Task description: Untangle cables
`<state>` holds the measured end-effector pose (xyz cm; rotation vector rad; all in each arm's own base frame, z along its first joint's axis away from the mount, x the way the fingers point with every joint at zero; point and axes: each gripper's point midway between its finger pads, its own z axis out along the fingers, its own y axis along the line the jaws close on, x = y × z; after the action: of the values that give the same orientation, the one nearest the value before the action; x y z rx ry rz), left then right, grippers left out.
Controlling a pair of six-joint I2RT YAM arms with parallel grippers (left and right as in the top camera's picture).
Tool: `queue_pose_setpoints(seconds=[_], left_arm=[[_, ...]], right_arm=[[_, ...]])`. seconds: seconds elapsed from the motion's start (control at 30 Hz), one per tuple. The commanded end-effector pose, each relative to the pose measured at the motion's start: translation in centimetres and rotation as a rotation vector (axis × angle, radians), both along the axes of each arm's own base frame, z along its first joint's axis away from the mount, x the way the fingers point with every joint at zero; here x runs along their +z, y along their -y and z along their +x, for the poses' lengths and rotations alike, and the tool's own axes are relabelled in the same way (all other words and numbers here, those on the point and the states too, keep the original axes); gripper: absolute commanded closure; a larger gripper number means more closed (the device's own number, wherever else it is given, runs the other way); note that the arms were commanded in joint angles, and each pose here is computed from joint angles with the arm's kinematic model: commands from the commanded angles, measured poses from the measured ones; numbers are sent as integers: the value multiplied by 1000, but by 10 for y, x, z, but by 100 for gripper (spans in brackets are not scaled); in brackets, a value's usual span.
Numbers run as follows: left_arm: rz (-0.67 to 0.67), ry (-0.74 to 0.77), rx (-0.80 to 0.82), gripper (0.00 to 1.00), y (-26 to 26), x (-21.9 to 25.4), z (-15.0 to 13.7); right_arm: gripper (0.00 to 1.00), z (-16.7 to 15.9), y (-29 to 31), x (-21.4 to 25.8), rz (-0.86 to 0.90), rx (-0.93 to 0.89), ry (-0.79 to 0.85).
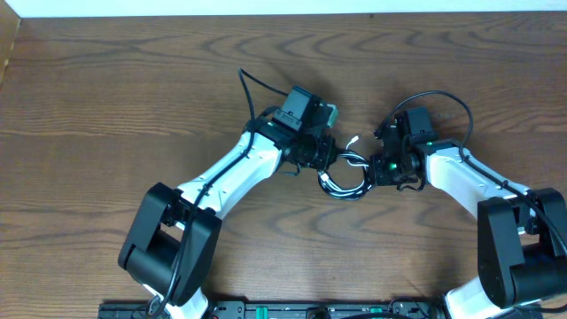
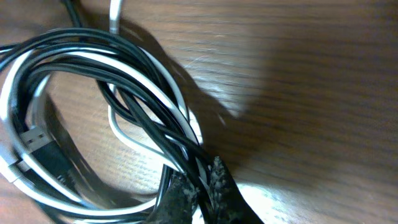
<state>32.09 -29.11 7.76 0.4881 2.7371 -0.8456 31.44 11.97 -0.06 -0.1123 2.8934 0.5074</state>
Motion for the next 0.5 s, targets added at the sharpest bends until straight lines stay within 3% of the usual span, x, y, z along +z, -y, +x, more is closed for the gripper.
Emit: queue_pose_setpoints(seconds=[0.0, 0.27, 0.47], left_arm=[[-3, 8, -53, 83, 19, 2, -13], [13, -20, -145, 70, 51, -23, -41], [3, 0, -167, 66, 67, -44, -38]], right_arm=[[99, -2, 32, -17, -112, -240, -75], [99, -5, 33, -18, -114, -322, -106], [99, -6, 31, -18, -92, -322, -119]])
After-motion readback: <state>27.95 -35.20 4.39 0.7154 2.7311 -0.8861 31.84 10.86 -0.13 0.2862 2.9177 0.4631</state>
